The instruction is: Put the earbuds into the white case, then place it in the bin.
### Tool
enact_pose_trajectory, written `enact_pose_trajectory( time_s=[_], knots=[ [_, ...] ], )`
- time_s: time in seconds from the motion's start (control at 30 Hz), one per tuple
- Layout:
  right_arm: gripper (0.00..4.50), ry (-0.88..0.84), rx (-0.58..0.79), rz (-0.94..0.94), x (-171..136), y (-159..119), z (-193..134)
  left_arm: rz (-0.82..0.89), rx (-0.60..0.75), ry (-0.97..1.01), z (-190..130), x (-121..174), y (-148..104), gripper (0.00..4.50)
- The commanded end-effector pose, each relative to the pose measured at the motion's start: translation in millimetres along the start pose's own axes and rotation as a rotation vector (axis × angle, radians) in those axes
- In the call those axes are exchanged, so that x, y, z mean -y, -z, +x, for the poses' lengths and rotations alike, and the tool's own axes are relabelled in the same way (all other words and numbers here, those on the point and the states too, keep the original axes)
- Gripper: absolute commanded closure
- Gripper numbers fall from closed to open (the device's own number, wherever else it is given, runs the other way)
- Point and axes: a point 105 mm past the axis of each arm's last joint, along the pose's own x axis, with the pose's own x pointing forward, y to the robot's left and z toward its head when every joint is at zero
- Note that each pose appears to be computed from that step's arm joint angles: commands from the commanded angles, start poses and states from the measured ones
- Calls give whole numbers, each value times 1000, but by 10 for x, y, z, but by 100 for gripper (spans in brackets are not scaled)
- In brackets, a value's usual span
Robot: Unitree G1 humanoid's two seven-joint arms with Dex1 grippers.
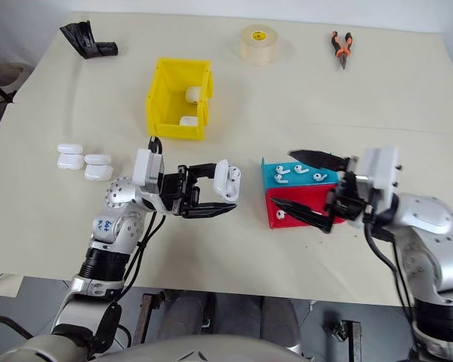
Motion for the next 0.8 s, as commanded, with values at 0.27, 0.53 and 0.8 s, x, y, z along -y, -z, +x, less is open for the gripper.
enact_pose_trajectory(
  time_s=[0.27, 0.53, 0.8],
  knots=[
    [2, 100, -184, -88, 393, 312, -516, 65, -9, -66, -63, 27, 9, 172],
    [2, -43, -359, -181, 742, 231, -76, 96, 4, -113, -61, 21, 20, 172],
    [2, -67, -650, -243, 1232, 206, 315, 104, 20, -146, -44, 54, 30, 172]
  ],
)
